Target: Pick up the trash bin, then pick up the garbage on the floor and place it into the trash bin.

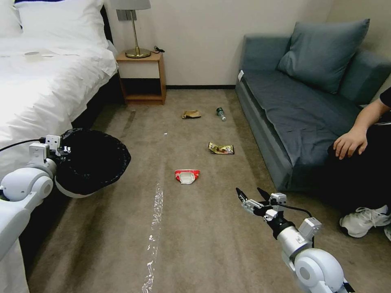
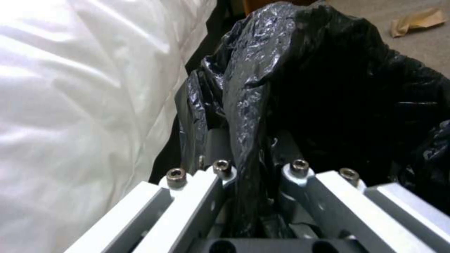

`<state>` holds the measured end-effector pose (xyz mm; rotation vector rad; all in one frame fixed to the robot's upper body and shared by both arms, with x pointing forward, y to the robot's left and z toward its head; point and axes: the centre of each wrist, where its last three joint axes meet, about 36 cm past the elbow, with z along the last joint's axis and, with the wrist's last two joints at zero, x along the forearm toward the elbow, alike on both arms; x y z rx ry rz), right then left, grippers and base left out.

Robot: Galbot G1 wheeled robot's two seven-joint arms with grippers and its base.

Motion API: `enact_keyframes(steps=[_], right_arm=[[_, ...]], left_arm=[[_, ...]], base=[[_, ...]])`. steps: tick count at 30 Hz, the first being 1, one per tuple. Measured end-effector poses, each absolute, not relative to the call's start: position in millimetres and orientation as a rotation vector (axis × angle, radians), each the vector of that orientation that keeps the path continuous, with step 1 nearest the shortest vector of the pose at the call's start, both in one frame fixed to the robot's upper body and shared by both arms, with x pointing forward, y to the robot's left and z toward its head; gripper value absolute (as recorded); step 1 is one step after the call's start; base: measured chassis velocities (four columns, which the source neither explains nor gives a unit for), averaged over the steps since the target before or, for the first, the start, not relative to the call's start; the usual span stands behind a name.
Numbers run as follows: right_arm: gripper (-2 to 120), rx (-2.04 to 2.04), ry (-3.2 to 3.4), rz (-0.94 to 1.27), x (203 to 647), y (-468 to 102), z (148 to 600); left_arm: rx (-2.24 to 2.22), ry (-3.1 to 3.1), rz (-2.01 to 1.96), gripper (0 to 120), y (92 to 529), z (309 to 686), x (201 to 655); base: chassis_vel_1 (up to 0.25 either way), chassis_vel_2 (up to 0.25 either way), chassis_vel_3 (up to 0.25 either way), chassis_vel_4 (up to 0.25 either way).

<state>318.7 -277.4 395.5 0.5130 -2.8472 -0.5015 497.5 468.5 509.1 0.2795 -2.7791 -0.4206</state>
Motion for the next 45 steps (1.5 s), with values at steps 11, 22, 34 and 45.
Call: enact_keyframes(steps=[11,22,34,45], right_arm=[[100,0.517,-2.842,-0.497,318.8,-276.8,393.2],[100,0.518,-2.836,-0.510,319.3,-270.5,388.5],[100,0.508,-2.829,-0.522,317.1,-265.0,383.2],[100,0.512,-2.821,-0.520,314.5,-262.0,374.7]], left_arm=[[0.284,-2.781,-0.419,5,471.1,509.6,498.2],[0.275,-2.785,-0.421,5,475.3,509.7,500.1],[0.259,-2.791,-0.419,5,476.4,508.5,502.5],[0.248,-2.789,-0.422,5,475.4,504.6,501.4]], base=[[-0.008,0.013,0.016,-0.010],[0.000,0.000,0.000,0.000],[-0.015,0.018,0.019,-0.017],[-0.091,0.103,0.103,-0.098]])
